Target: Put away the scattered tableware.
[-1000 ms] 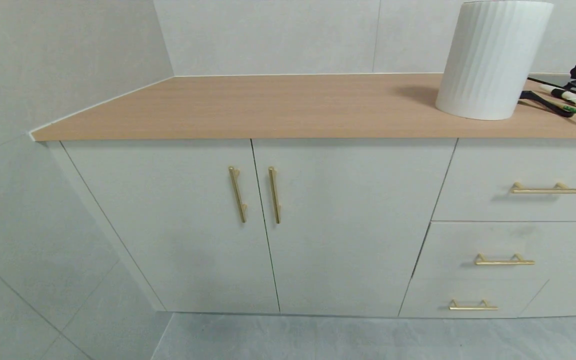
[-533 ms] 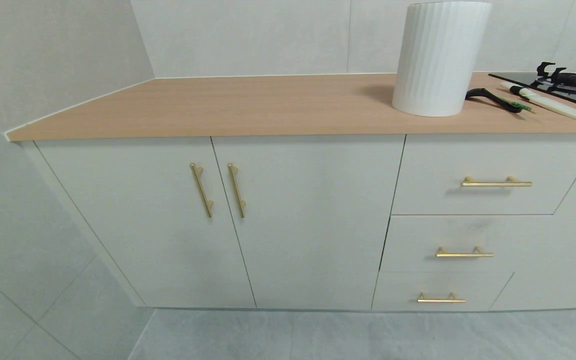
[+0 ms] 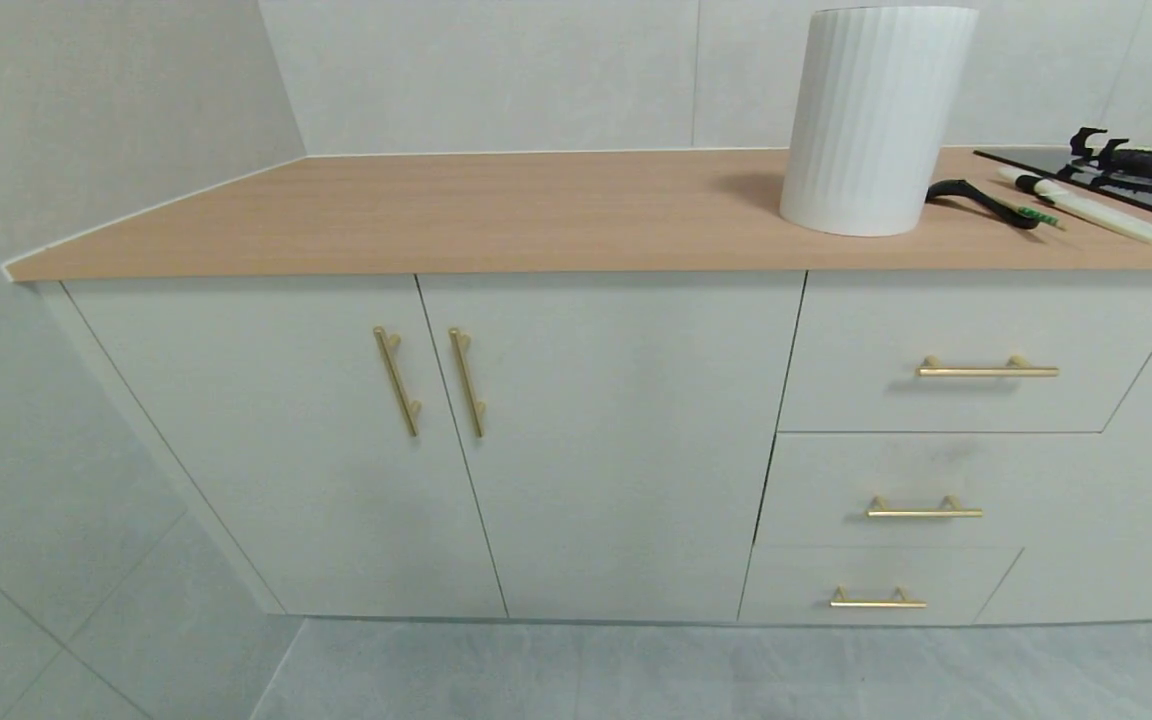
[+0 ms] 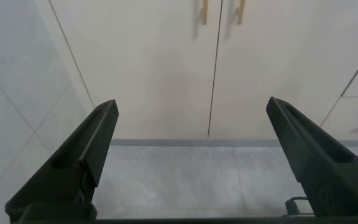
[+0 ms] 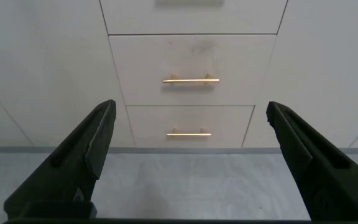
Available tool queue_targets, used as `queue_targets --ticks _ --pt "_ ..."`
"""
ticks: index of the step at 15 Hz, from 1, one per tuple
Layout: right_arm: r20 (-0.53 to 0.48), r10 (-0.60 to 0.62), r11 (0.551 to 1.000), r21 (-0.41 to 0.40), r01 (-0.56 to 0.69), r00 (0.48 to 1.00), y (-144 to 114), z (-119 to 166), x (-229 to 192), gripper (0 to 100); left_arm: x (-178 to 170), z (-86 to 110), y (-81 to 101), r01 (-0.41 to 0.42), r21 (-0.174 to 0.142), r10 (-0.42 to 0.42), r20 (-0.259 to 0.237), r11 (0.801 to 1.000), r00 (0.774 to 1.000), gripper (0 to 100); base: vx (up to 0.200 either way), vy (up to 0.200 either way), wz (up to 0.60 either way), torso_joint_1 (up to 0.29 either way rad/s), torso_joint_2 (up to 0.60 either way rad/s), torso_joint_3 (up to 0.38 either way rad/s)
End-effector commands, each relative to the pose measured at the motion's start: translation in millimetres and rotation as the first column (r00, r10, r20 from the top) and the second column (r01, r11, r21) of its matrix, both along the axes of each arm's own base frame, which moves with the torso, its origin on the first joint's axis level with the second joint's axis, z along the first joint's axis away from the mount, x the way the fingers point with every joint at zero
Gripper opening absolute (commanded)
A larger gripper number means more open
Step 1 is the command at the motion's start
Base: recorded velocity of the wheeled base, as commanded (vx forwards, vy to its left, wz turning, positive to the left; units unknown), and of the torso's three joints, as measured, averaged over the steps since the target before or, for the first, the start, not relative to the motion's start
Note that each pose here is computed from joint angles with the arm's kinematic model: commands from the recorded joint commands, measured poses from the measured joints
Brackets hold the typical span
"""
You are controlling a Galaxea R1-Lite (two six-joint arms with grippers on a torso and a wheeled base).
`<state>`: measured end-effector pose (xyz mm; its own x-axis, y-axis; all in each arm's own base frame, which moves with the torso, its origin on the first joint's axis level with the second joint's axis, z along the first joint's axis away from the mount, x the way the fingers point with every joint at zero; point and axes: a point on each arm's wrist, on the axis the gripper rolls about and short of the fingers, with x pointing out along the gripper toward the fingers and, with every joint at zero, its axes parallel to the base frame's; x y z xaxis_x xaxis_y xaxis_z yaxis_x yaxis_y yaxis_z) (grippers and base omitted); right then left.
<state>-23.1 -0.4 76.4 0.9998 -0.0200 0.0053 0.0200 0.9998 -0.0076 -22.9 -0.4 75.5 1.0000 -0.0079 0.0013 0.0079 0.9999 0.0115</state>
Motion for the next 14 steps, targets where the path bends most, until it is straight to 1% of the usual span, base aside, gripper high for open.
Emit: queue_targets --ticks 1,8,14 --pt "-0.001 0.0 1.0 0.0 0.0 1.0 0.0 0.1 0.1 100 0.1 0.0 0.0 0.0 0.001 0.0 -0.001 1.0 1.0 100 0.0 -0.2 0.0 -0.012 0.0 0.002" --pt "-0.001 0.0 1.0 0.0 0.0 1.0 0.0 0.1 0.1 100 0.1 0.0 0.0 -0.002 -0.001 0.002 -0.001 1.0 1.0 100 0.0 -0.2 0.0 0.003 0.0 0.004" --pt "-0.004 0.0 1.0 0.0 0.0 1.0 0.0 -0.5 0.2 100 0.1 0.0 0.0 -0.002 -0.005 0.002 -0.001 1.0 1.0 100 0.0 0.0 0.0 0.0 0.0 0.0"
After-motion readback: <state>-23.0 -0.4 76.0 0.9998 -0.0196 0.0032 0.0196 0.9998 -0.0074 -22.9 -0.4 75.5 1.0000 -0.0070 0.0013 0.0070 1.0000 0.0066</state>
